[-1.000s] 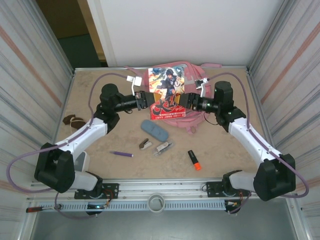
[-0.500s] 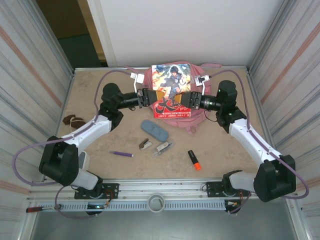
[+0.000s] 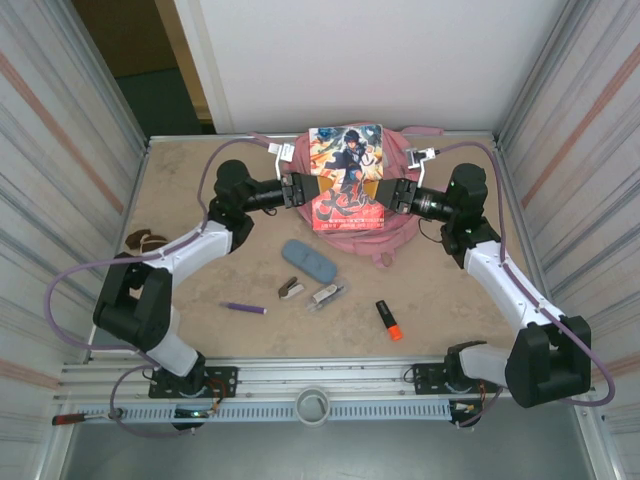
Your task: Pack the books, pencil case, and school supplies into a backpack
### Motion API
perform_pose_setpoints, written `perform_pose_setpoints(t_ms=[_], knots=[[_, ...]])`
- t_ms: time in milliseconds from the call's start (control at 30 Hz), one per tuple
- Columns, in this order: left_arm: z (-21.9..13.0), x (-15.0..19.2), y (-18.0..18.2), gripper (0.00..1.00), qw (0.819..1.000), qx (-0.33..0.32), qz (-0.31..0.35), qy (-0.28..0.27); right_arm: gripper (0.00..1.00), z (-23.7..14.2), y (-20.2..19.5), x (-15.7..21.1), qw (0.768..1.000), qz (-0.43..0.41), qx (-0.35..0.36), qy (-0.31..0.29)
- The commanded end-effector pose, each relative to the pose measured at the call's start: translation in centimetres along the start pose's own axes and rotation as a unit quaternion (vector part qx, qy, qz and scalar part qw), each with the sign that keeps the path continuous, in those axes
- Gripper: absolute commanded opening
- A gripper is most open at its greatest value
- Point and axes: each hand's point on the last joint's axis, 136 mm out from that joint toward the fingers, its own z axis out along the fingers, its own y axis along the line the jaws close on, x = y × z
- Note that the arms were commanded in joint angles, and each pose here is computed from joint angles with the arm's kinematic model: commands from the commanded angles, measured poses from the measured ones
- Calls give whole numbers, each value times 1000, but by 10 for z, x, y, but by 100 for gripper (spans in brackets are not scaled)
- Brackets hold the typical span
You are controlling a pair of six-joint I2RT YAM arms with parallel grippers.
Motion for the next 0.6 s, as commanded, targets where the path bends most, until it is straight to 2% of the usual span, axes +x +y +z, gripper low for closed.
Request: perform_pose_setpoints(t_ms=[0,100,300,400,567], knots=[[-1,-25,-22,0,998,28,40,-30,55,-6,-1,-3,1000,-4,9,-11],[-1,-28,-32,0,998,46,41,-32,69,-10,-15,-6,999,4,31,-21],[0,-29,-58,0,995,72,59,-25,83,-18,-32,-16,998,15,48,-37],[2,-28,-68,0,994,84,69,-17,91,-15,-16,-19,999,7,3,-32],[7,-26,-84,0,991,104,83,-2,98,-6,18,-14,998,-24,-53,-3]])
